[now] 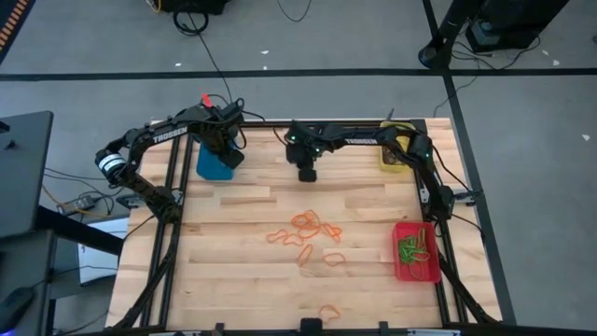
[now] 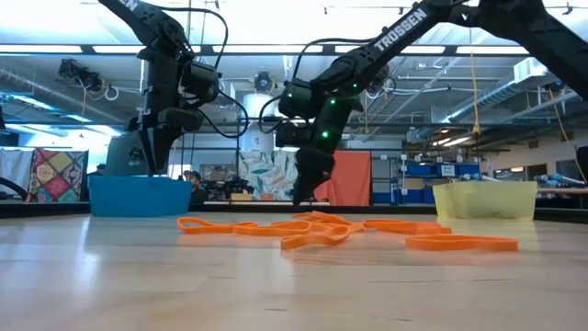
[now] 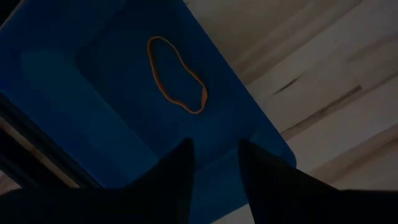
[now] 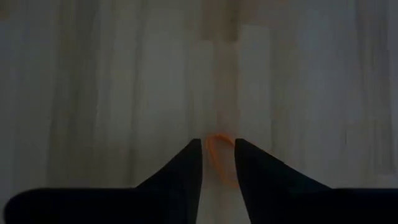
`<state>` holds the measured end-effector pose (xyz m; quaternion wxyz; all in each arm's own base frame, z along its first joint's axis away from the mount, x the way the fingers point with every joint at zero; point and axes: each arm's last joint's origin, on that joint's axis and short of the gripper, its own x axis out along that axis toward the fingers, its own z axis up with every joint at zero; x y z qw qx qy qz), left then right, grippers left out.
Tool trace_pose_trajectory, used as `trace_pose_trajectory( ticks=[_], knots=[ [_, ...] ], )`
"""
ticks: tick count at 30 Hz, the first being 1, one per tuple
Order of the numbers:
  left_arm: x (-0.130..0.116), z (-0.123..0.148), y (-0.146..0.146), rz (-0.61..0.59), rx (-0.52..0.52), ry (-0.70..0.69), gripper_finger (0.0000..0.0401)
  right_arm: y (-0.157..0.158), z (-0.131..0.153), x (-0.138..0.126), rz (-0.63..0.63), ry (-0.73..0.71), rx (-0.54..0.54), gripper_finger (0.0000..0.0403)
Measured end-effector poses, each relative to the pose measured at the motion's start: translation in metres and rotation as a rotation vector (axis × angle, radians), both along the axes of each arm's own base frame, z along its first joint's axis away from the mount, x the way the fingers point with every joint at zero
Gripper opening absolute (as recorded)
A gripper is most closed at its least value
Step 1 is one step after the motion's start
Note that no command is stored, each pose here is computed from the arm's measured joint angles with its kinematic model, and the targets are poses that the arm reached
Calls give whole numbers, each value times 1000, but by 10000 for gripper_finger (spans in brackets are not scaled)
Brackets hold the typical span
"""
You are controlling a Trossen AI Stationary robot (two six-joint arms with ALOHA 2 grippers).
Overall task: Sort rubber bands into baskets
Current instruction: Put the orange rubber band into the blue bin
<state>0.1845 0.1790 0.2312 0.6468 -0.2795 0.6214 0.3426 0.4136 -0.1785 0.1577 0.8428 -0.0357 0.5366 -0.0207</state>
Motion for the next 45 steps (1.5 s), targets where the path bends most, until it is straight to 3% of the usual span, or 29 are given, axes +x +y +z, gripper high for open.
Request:
trace_pose_trajectory(
  ticks=[6,10,16,23,26,29,33,37,41,45],
  knots=[
    [0,0,0,20,-1,-1,129,-7,8,12,-422,-173,84,105],
    [0,0,-2,36,-9,6,129,-8,4,10,-711,-182,166,105],
    [0,0,-2,34,-8,5,129,-7,-3,7,-1002,-177,305,105],
    [0,0,-2,15,-14,5,129,6,-6,8,-968,-101,429,106],
    [0,0,-2,14,-16,4,129,6,-24,10,-964,-53,426,105],
    [0,0,-3,14,-28,1,129,-1,-41,5,-1026,22,502,105],
    [0,0,-6,4,-51,7,129,-3,-42,6,-1030,45,483,105],
    [-1,1,-9,-3,-69,24,129,-2,-29,4,-1030,50,483,100],
    [-2,2,-9,-1,-63,19,129,6,-7,-5,-1024,95,398,89],
    [-1,3,-9,-4,-52,7,129,2,23,-5,-1001,-36,323,79]
  ],
)
